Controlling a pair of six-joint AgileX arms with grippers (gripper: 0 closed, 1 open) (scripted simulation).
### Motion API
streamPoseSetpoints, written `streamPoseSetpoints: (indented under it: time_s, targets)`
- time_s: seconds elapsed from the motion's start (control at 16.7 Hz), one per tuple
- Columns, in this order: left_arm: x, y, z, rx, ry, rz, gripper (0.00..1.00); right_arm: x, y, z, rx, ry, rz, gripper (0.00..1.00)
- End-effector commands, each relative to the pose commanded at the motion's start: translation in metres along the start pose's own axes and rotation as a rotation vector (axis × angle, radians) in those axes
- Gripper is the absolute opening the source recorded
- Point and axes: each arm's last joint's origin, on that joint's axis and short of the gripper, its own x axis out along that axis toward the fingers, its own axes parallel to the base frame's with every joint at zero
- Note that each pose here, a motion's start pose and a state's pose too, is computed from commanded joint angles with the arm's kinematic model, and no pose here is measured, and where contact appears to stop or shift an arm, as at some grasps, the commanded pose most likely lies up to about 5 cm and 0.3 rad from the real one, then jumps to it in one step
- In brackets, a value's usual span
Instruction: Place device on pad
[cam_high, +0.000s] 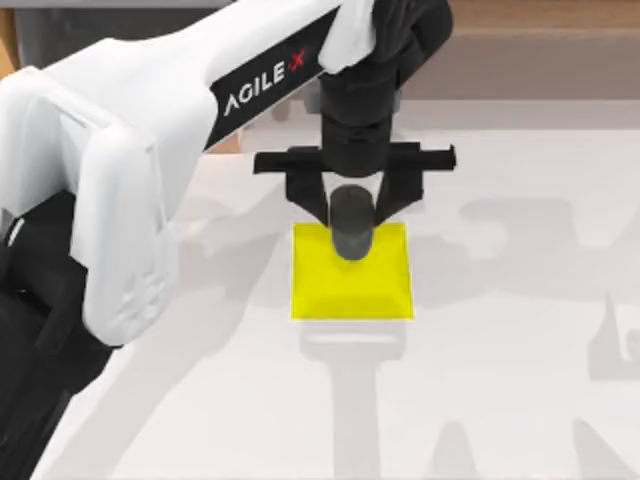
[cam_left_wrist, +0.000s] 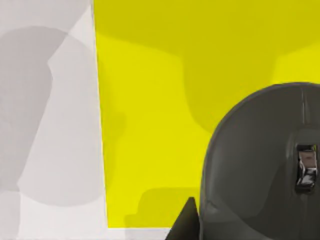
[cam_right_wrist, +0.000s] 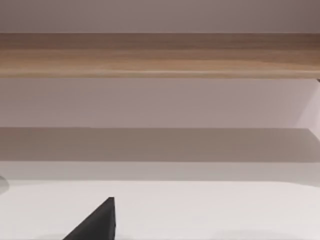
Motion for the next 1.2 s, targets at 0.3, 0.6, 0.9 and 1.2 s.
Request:
streamPoseSetpoints:
  time_s: [0.3, 0.6, 0.9, 1.2]
  targets:
    - [0.004, 0.001, 0.001, -0.002, 0.005, 0.004, 0.0, 0.0, 0.0, 0.0, 0.0, 0.0, 0.0, 1.0]
    - [0.033, -0.003, -0.002, -0.002, 0.067, 0.029, 0.0, 0.0, 0.0, 0.0, 0.0, 0.0, 0.0, 1.0]
    - [0.036, -0.002, -0.011, -0.005, 0.129, 0.008, 0.0, 0.0, 0.0, 0.0, 0.0, 0.0, 0.0, 1.0]
    - [0.036, 0.0, -0.006, -0.003, 0.058, -0.012, 0.0, 0.0, 0.0, 0.0, 0.0, 0.0, 0.0, 1.0]
